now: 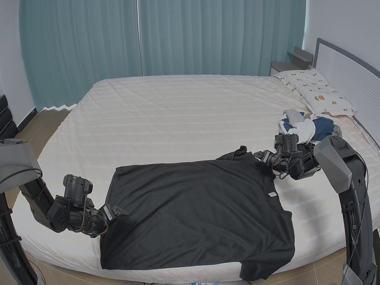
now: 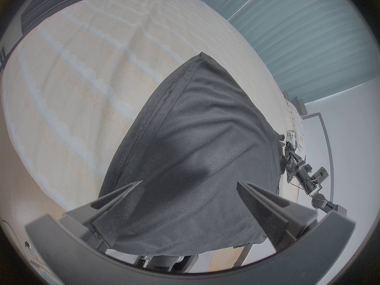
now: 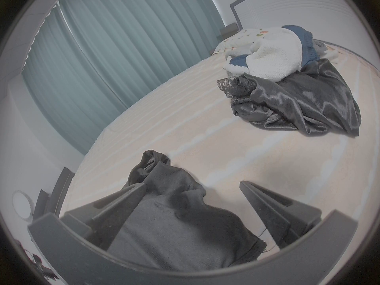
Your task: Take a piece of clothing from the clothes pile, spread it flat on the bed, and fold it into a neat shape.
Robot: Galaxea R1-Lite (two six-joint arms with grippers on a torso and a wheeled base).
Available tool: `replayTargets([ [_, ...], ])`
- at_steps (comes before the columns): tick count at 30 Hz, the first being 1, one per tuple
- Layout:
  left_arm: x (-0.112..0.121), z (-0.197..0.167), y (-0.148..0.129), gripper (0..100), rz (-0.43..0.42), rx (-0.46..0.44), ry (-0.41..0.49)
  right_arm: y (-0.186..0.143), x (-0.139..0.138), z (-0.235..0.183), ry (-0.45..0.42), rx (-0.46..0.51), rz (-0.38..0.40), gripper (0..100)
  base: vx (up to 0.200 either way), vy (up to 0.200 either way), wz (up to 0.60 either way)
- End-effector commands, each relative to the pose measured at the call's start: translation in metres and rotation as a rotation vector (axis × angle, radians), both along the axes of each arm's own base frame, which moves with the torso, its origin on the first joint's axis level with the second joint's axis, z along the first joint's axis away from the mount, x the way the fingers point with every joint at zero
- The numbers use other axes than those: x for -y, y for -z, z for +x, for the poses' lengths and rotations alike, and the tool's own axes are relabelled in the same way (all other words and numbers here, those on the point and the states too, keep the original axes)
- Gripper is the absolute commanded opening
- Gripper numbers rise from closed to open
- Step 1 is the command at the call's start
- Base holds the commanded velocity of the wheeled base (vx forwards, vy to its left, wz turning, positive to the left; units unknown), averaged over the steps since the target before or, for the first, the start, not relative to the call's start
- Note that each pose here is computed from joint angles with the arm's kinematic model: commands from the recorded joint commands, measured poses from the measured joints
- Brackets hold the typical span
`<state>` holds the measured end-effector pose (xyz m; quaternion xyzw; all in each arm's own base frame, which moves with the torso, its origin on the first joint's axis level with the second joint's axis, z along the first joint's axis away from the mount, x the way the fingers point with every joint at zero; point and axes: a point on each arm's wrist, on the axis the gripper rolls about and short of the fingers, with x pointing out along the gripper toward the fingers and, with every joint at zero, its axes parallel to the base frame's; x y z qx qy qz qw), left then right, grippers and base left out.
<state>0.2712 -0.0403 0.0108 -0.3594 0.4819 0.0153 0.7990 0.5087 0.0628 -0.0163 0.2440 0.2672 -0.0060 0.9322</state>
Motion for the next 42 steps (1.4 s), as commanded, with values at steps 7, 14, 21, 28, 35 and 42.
replayTargets([
  [7,0.000,0.000,0.000,100,-0.001,-0.002,0.000,0.002,0.005,-0.014,-0.033,-0.020,-0.057,0,0.000,0.000,0.00],
  [14,0.000,0.000,0.000,100,-0.001,-0.002,0.000,-0.010,0.015,-0.045,-0.071,-0.090,-0.087,0,0.000,0.000,0.00],
  [21,0.000,0.000,0.001,100,0.000,-0.003,0.000,-0.011,0.019,-0.066,-0.141,-0.138,-0.121,0,0.000,0.000,0.00],
  [28,0.000,0.000,0.001,100,0.000,-0.003,0.000,-0.015,0.017,-0.075,-0.185,-0.152,-0.128,0,0.000,0.000,0.00],
  [35,0.000,0.000,0.001,100,0.000,-0.003,0.000,-0.016,0.015,-0.076,-0.214,-0.136,-0.163,100,0.000,0.000,0.00],
  [42,0.000,0.000,0.001,100,0.000,-0.003,0.000,-0.047,0.016,-0.057,-0.183,-0.022,-0.136,100,0.000,0.000,0.00],
])
